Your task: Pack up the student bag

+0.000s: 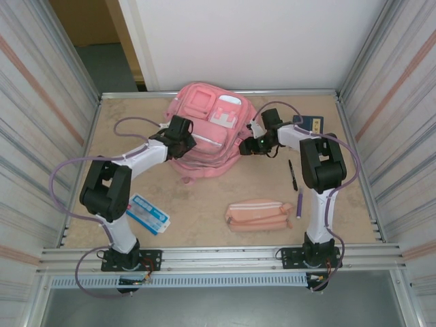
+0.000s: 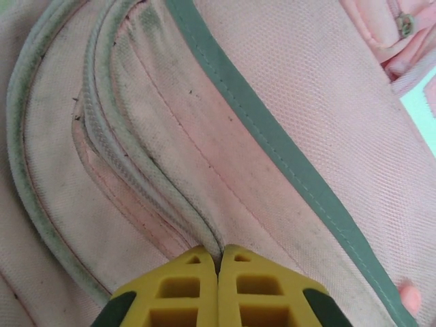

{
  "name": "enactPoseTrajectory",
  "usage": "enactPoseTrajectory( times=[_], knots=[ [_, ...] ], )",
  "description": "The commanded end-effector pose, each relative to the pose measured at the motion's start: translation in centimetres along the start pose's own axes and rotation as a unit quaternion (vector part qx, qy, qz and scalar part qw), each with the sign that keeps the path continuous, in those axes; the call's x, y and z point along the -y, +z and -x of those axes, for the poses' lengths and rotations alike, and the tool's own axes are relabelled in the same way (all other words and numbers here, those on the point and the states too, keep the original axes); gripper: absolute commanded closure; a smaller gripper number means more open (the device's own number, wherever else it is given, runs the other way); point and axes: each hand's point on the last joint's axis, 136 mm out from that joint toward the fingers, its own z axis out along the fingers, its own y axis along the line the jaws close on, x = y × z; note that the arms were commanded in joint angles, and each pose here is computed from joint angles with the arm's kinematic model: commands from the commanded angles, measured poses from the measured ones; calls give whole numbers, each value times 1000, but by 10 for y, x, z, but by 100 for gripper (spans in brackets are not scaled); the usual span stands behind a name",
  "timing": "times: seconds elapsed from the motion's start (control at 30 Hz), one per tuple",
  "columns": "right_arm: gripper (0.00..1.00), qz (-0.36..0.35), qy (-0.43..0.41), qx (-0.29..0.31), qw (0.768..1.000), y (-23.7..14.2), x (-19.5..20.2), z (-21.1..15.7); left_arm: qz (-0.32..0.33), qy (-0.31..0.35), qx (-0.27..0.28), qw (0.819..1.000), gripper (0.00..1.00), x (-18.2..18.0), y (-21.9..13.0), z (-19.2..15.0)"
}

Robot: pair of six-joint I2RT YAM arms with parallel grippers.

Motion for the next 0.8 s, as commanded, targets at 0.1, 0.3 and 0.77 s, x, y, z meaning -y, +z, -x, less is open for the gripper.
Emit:
enactPoseTrajectory(
  times=[0.1,0.3,0.77],
  knots=[
    [64,-92,-53,8,994,-9,2,4,-47,0,-4,999,100,13,-32,15],
    [79,-142,-143,4,979,-13,-15,7,-70,-19,-4,997,100,15,-47,25],
    [61,-119,-119,-19,985,-42,-17,-4,-88,-22,-25,996,100,16,-58,32]
  ],
)
